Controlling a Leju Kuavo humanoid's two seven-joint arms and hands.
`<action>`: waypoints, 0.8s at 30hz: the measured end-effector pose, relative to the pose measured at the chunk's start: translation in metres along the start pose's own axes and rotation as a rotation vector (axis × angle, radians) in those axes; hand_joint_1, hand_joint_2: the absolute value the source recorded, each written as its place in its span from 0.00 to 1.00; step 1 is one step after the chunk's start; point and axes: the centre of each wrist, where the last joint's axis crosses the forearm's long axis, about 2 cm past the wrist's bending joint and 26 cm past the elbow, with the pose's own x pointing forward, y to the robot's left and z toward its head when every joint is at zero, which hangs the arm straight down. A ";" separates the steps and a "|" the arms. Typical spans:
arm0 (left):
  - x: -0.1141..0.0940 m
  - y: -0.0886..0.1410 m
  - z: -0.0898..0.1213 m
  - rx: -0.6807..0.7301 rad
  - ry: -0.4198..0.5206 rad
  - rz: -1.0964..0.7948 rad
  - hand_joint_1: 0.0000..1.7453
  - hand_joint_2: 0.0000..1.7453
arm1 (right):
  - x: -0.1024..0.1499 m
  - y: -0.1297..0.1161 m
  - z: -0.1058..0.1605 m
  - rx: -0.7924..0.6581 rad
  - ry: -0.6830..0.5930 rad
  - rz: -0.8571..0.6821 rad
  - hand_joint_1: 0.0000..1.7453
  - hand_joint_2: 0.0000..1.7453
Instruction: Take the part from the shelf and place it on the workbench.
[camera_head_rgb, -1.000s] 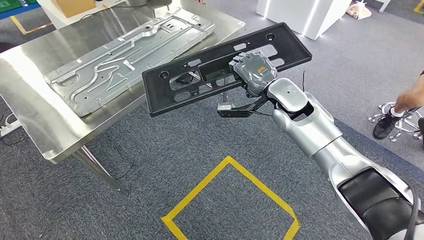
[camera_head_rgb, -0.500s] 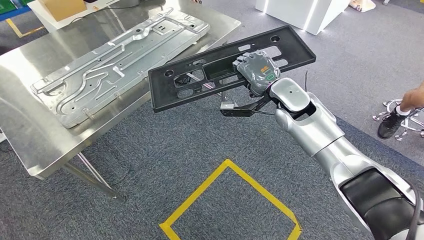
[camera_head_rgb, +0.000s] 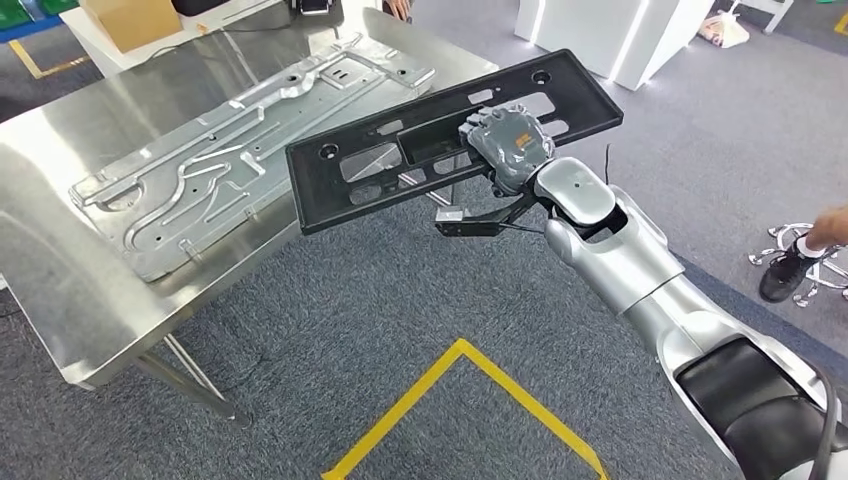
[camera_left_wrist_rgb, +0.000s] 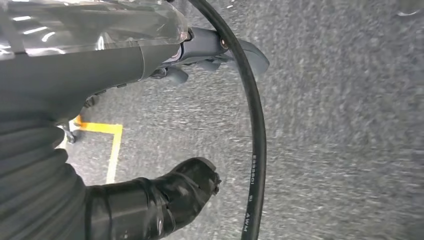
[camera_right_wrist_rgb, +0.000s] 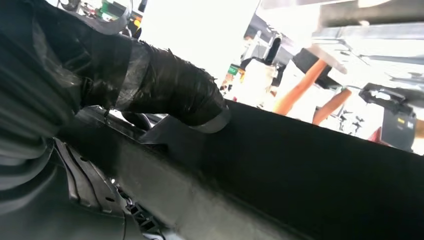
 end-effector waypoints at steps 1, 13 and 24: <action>0.000 0.000 0.000 -0.002 -0.001 -0.003 0.00 1.00 | 0.000 0.001 0.001 0.005 0.000 -0.002 1.00 1.00; -0.004 0.002 0.001 0.001 0.005 -0.023 0.00 1.00 | 0.008 0.004 -0.001 0.011 -0.016 -0.005 1.00 1.00; -0.010 -0.001 0.005 -0.001 0.021 -0.029 0.00 1.00 | 0.020 0.007 -0.004 0.009 -0.034 -0.010 1.00 1.00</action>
